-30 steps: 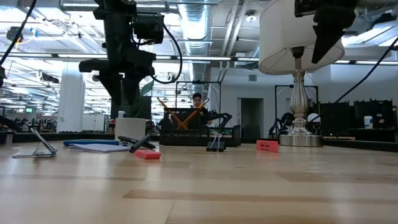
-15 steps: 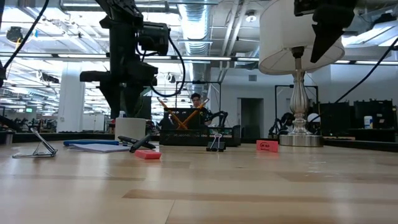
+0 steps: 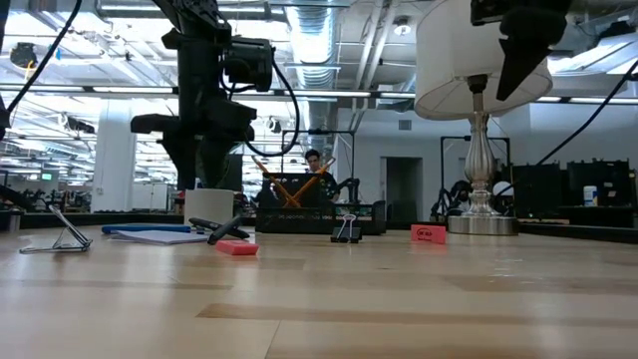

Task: Pick and place office supplies into organizer
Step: Put the top black ball pen into the desk organizer

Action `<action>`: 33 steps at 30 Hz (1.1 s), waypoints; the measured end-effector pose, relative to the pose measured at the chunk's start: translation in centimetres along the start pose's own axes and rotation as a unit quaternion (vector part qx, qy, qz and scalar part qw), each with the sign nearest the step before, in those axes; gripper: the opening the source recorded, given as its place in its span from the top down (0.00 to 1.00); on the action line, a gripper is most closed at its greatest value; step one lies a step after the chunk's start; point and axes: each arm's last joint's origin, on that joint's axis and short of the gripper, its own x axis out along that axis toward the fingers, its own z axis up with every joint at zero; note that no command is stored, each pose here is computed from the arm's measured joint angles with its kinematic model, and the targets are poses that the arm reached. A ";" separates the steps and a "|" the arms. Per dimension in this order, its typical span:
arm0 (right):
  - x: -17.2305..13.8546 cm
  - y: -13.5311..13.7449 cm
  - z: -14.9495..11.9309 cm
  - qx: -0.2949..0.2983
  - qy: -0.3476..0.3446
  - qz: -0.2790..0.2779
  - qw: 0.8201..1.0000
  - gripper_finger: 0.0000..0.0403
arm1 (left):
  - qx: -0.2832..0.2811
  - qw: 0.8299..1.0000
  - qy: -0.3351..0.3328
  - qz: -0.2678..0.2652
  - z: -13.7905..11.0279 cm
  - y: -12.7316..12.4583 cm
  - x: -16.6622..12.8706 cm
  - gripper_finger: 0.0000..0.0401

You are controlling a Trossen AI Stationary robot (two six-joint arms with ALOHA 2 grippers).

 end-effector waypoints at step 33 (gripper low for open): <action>0.0 0.1 0.1 0.003 -0.003 0.005 1.000 0.56 | -0.011 1.000 0.010 -0.003 0.4 0.2 0.9 0.56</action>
